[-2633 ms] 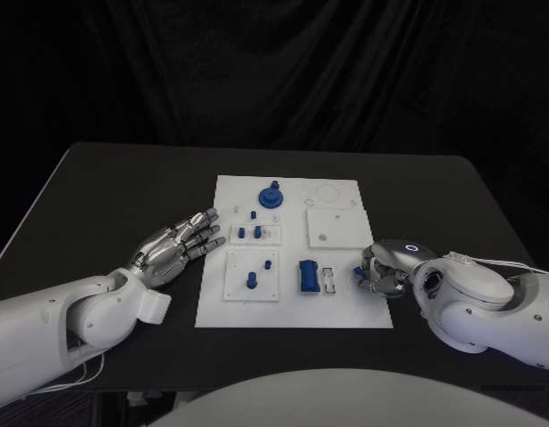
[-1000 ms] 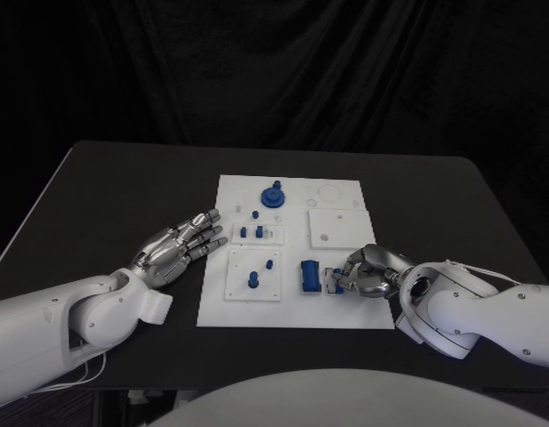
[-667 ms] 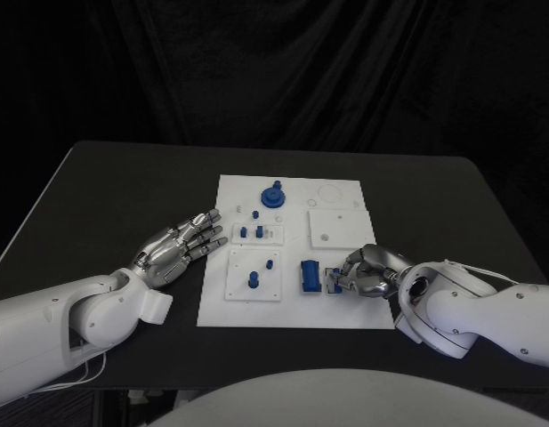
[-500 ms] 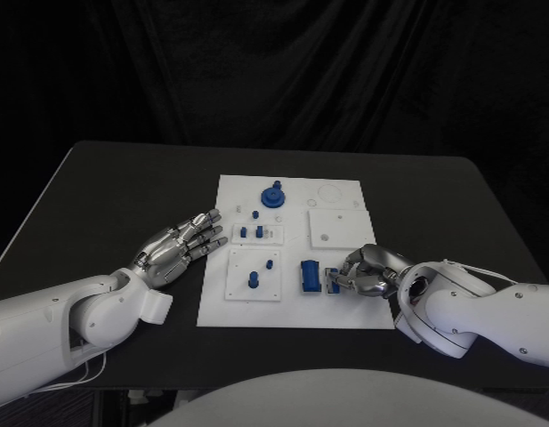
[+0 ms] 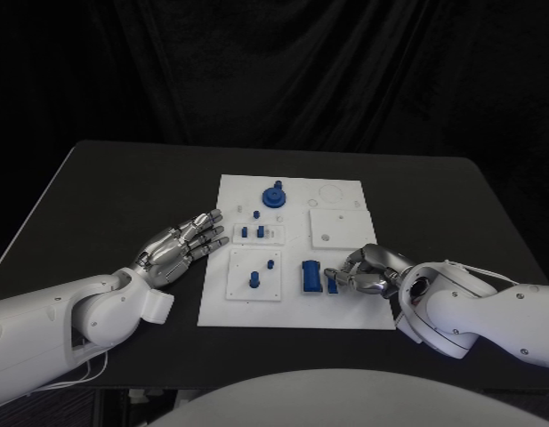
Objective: Assemble the parts on the task board
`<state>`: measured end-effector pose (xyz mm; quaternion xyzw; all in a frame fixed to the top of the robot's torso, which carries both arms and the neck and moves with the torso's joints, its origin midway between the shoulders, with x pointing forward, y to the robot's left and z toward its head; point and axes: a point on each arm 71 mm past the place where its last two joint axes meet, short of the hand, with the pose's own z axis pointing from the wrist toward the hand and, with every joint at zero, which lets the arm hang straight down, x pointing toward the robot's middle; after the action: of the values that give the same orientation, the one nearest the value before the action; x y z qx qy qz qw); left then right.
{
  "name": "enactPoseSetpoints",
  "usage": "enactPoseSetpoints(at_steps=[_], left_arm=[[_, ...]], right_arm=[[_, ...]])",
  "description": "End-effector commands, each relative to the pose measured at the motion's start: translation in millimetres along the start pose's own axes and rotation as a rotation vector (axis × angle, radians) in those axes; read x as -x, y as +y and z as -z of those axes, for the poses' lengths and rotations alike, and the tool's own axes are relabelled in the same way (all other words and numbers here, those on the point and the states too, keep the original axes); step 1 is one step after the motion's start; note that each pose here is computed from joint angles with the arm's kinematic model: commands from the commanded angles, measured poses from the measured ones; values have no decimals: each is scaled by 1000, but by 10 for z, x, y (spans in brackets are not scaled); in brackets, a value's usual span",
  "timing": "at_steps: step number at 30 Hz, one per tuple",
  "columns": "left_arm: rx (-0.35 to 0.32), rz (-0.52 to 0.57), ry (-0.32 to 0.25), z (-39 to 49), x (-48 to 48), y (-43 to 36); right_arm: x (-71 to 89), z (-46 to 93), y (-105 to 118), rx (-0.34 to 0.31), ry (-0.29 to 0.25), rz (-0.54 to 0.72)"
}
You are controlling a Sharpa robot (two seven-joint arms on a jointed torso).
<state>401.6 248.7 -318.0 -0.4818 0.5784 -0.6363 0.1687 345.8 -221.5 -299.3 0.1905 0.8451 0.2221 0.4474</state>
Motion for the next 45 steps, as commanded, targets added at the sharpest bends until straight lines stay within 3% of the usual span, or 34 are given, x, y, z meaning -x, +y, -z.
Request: enactPoseSetpoints(at_steps=[1, 10, 21, 35, 45], left_arm=[[4, 6, 6, 7, -8, 25], [5, 6, 3, 23, 0, 27], [6, 5, -1, 37, 7, 28], [7, 5, -1, 34, 2, 32], [7, 6, 2, 27, -4, 36]], right_arm=[[12, 14, 5, 19, -22, -12], [52, 81, -32, 29, -35, -21], [27, 176, -95, 18, 3, -4], [-38, 179, -100, 13, 49, 39], [-52, 150, -92, 11, 53, 44]])
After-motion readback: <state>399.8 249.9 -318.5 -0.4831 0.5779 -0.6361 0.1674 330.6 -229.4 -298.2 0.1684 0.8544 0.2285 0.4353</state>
